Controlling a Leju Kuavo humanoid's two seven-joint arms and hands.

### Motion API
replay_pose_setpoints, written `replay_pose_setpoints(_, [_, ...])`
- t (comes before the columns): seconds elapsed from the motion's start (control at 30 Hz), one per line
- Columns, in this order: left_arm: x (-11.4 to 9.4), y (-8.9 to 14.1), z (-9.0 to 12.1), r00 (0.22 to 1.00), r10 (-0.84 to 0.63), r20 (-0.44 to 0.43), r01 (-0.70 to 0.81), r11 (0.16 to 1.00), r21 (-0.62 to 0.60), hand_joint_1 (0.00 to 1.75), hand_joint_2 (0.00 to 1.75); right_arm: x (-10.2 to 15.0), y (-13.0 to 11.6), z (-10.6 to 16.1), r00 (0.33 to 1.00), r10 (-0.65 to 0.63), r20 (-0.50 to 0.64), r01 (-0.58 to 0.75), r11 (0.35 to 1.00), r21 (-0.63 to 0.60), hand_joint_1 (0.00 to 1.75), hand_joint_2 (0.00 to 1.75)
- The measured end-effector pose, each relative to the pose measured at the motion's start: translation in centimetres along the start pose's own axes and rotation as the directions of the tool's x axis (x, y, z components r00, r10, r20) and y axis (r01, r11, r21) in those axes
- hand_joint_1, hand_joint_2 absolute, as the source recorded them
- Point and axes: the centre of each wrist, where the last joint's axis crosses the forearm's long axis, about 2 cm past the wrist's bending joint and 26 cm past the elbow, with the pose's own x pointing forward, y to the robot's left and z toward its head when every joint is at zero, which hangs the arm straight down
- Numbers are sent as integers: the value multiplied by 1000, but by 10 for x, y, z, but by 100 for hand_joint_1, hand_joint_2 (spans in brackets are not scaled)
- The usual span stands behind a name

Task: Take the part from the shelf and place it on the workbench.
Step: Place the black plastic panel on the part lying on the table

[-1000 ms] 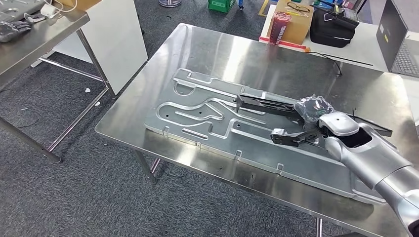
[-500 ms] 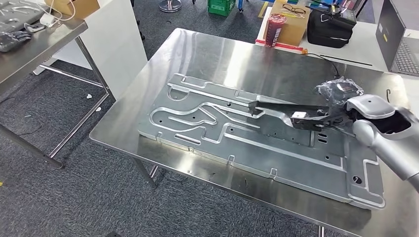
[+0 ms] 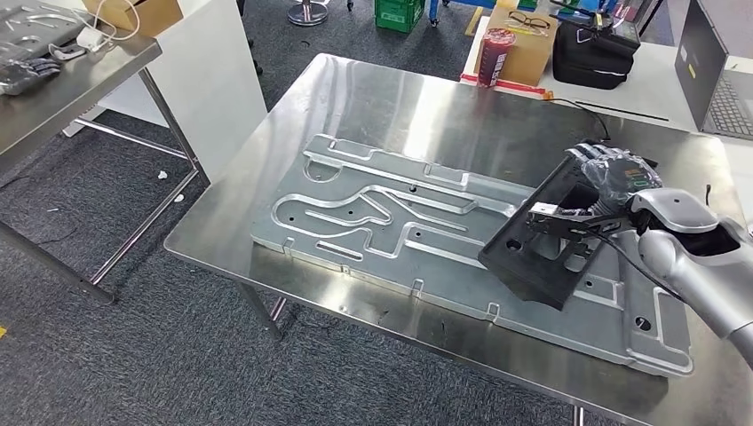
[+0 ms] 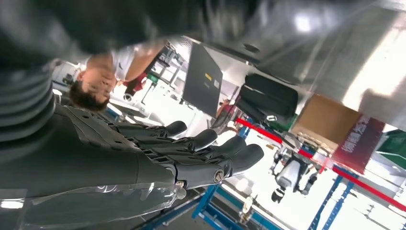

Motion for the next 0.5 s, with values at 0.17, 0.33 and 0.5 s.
replay_pose_setpoints(0.17, [-1,0,0,1000,-1,-1,1,1000,2,0,0,-4,3,1,1000,-28,-5,29,1000,12,0,0])
replay_pose_setpoints(0.33, [-2,1,0,1000,0,-8,0,1000,4,0,0,-5,3,3,998,-67,-6,67,998,-13,0,0])
replay_pose_setpoints(0.5, [-2,1,0,1000,0,-20,0,1000,11,0,0,-8,-4,10,993,-119,-3,118,989,-85,0,0])
